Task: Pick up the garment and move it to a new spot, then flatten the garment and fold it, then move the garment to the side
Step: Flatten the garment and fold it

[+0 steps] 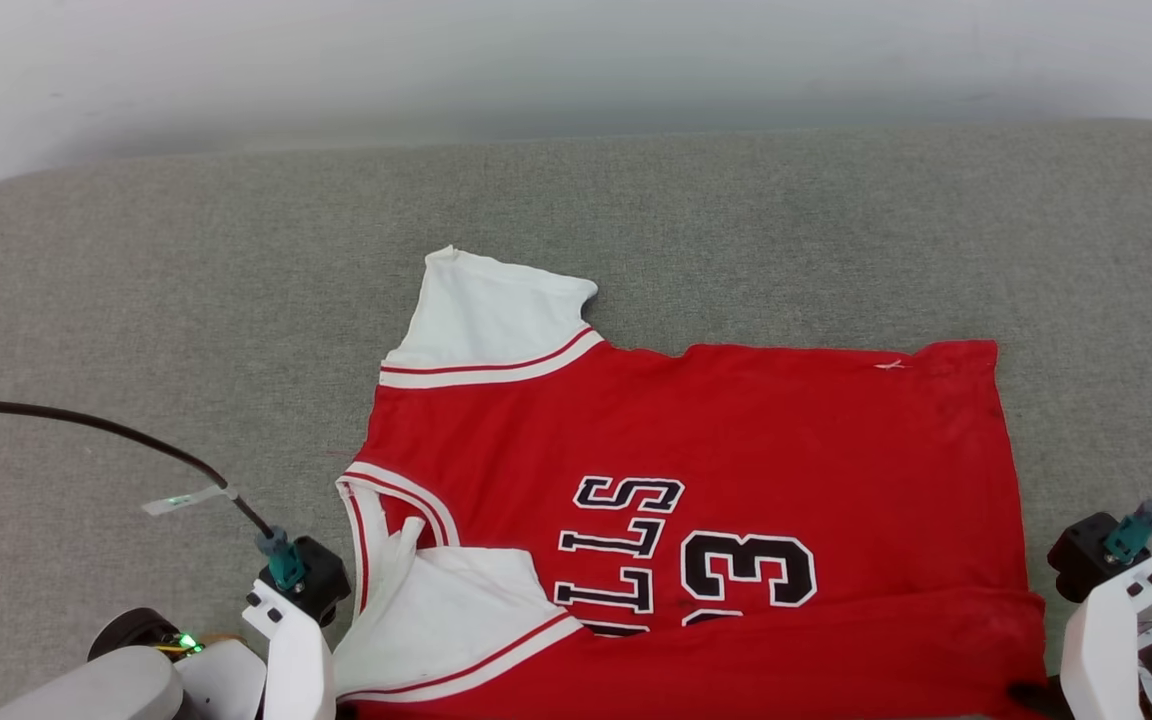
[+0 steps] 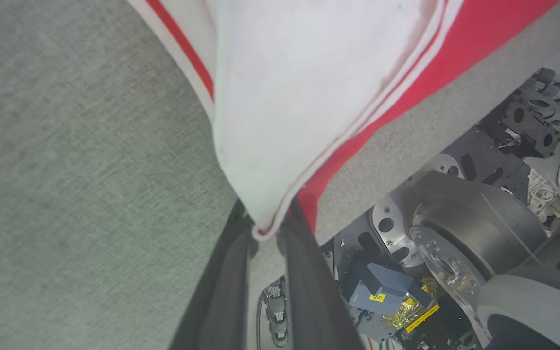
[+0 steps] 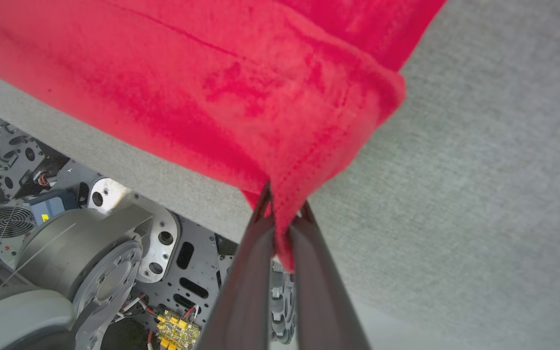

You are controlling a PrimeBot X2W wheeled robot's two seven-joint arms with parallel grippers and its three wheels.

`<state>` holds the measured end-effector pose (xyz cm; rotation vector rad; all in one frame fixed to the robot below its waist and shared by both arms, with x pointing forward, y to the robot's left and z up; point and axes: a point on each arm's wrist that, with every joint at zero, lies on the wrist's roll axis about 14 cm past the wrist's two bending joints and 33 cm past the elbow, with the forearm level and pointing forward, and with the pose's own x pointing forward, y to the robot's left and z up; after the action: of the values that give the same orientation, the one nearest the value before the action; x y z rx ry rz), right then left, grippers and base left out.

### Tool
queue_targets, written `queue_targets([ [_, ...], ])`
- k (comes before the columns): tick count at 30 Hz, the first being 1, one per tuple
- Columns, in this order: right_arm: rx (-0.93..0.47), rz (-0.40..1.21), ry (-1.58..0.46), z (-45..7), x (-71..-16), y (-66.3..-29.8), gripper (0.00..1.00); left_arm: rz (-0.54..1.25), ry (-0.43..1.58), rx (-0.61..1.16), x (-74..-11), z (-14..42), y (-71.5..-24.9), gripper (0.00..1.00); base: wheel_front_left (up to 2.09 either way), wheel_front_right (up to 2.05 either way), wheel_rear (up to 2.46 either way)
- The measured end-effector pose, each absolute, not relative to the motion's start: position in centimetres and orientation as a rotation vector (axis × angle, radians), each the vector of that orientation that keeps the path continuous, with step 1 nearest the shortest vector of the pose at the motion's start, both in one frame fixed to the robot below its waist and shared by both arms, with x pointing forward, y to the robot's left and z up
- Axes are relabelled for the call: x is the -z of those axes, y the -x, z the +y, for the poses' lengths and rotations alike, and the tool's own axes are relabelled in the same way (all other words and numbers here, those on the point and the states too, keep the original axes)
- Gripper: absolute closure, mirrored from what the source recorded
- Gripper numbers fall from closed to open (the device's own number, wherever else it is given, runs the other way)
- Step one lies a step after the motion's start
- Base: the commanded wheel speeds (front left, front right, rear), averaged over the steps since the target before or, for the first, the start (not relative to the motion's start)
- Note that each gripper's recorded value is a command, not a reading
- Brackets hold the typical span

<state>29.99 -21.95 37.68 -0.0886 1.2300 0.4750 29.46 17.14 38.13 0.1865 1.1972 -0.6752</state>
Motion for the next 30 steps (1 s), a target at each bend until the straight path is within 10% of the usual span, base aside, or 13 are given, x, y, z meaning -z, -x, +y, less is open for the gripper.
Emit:
queue_targets([
  [1, -0.475, 1.230, 0.086, -21.8, -37.5, -30.0, 0.47, 1.199, -0.175, 0.674, -38.0, 17.0, -29.4, 0.01, 0.00, 0.00, 0.00],
  [2, -0.476, 1.227, 0.082, -21.7, -37.4, -30.0, 0.00, 1.196, -0.173, 0.673, -38.0, 17.0, -29.4, 0.00, 0.00, 0.00, 0.00],
  [30, -0.252, 0.002, -0.028, -19.9, -55.2, -41.6, 0.00, 0.609, -0.288, 0.513, -50.6, 17.7, -46.2, 0.00, 0.00, 0.00, 0.00],
])
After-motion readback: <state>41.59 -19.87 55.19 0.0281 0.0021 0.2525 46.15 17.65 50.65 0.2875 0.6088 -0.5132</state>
